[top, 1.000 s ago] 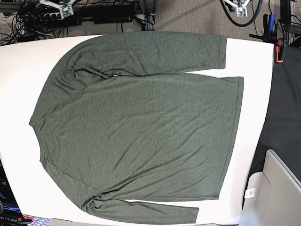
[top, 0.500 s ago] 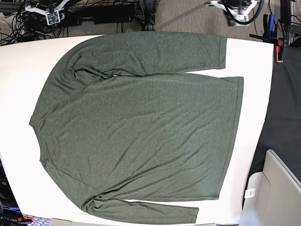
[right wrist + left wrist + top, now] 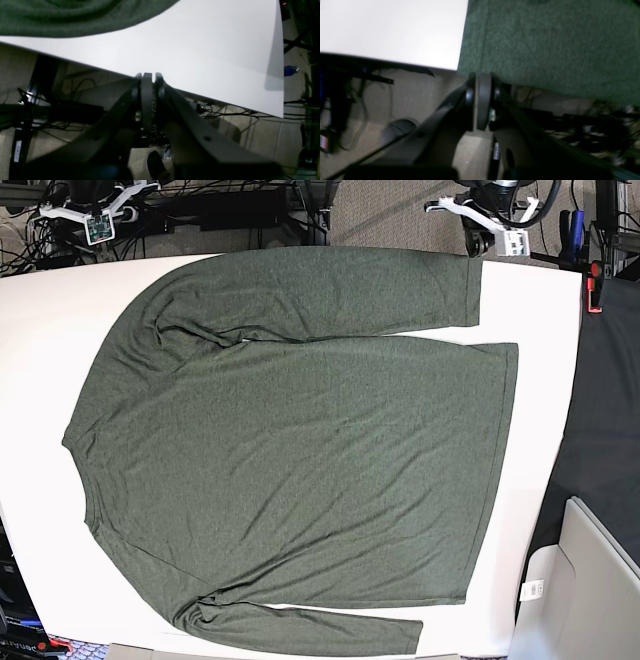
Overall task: Fold the T-shirt properly
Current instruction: 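Move both grippers down toward the shirt's shoulder corners, then grasp the shoulder corner nearest the left gripper with the left gripper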
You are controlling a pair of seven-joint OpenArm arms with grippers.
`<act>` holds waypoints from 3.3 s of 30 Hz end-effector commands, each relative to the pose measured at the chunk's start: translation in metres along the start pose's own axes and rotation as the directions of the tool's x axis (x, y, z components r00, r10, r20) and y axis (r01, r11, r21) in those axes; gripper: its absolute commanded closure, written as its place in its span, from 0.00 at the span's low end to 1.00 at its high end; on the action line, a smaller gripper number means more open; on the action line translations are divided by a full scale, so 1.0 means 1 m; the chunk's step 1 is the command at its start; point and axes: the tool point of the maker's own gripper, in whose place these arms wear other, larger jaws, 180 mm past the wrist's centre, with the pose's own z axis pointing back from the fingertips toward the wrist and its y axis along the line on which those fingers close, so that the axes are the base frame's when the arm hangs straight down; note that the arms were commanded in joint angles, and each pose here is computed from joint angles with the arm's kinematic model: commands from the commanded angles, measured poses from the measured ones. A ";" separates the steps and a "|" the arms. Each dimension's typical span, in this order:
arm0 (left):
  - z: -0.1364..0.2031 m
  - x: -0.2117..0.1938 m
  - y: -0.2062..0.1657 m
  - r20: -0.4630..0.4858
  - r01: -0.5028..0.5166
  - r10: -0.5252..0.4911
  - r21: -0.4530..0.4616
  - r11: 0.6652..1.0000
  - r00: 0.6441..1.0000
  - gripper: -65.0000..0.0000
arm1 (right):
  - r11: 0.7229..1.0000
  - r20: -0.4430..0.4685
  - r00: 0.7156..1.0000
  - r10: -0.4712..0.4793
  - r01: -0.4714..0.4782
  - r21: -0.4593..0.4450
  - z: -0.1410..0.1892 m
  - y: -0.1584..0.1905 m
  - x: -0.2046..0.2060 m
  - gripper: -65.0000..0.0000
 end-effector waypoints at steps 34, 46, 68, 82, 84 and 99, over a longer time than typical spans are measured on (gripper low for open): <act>-0.032 0.033 -0.009 -0.002 -0.020 0.020 -0.044 0.999 1.000 0.60 | 0.998 0.090 0.996 -0.003 0.008 -0.057 -0.012 -0.015 0.028 1.00; -0.035 0.039 0.001 0.010 -0.020 0.020 -0.014 1.000 1.000 0.60 | 0.998 0.093 0.996 -0.004 0.009 -0.060 -0.012 -0.016 0.029 1.00; -0.052 0.003 -0.013 -0.091 -0.051 0.047 -0.046 0.998 0.995 0.60 | 0.998 0.094 0.996 -0.003 0.009 -0.062 -0.013 -0.016 0.029 1.00; -0.049 -0.008 -0.038 -0.119 -0.036 0.022 -0.113 0.993 0.993 0.93 | 0.992 0.104 0.995 0.012 0.001 -0.125 -0.014 -0.039 0.032 1.00; -0.050 -0.008 -0.037 -0.117 -0.036 0.022 -0.112 0.993 0.993 1.00 | 0.992 0.107 0.994 0.012 0.002 -0.126 -0.014 -0.039 0.033 1.00; -0.045 0.016 -0.045 -0.053 -0.022 0.015 -0.133 0.991 0.998 1.00 | 0.967 0.080 0.978 -0.193 0.204 -0.155 -0.044 -0.031 0.050 0.77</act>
